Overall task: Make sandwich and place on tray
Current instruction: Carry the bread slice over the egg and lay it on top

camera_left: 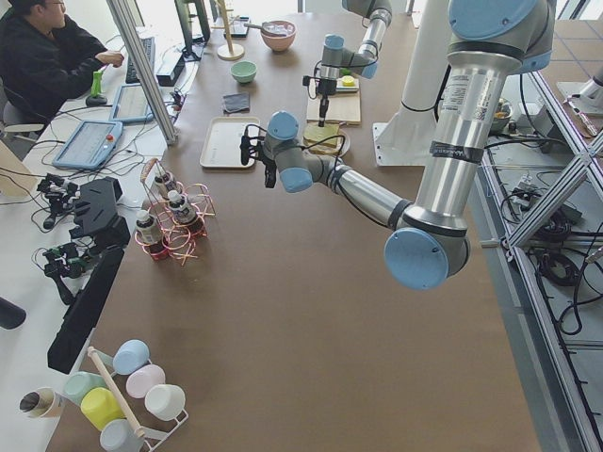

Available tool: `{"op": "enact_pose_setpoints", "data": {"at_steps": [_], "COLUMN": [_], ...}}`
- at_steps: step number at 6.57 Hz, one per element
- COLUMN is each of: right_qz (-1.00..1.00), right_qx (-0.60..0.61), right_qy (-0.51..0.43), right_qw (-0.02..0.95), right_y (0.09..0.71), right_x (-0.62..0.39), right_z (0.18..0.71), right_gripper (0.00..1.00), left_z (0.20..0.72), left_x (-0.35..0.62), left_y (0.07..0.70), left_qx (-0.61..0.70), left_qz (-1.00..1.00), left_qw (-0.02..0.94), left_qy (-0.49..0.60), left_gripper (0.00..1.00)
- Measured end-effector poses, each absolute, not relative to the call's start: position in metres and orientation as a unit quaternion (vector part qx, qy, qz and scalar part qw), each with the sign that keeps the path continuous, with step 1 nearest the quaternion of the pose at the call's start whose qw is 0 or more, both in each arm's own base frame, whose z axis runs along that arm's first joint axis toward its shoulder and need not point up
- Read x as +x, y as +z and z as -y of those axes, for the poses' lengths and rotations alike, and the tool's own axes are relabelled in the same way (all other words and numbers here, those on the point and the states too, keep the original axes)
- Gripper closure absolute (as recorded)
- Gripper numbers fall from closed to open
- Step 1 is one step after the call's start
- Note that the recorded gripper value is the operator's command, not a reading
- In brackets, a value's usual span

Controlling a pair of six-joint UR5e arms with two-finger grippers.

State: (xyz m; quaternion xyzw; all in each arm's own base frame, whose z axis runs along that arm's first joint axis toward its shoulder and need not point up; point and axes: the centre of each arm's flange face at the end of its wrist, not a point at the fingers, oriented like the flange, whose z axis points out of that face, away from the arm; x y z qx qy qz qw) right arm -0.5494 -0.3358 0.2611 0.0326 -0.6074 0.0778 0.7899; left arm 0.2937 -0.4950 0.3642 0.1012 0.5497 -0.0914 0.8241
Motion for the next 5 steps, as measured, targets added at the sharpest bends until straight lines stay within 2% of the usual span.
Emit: {"op": "enact_pose_setpoints", "data": {"at_steps": [1, 2, 3, 5], "right_qz": [0.604, 0.604, 0.605, 0.609], "right_qx": [0.033, 0.033, 0.032, 0.032], "right_qy": [0.078, 0.077, 0.077, 0.08], "right_qw": [0.792, 0.793, 0.792, 0.789], "right_y": [0.2643, 0.2646, 0.2637, 0.2584], "right_x": [-0.556, -0.5579, -0.5578, -0.5541], "right_z": [0.3348, 0.3337, 0.3332, 0.3331], "right_gripper": [1.0, 0.34, 0.01, 0.0], "left_z": [0.4958, 0.4965, 0.4972, 0.4981], "left_x": [0.2942, 0.2948, 0.2954, 0.296], "left_y": [0.3654, 0.3665, 0.3677, 0.3669], "left_qx": [0.101, 0.1, 0.1, 0.1], "left_qz": [-0.549, -0.548, -0.548, -0.548], "left_qw": [0.825, 0.825, 0.826, 0.825], "left_qy": [-0.092, -0.092, -0.092, -0.092], "left_gripper": [0.03, 0.03, 0.03, 0.03]}}
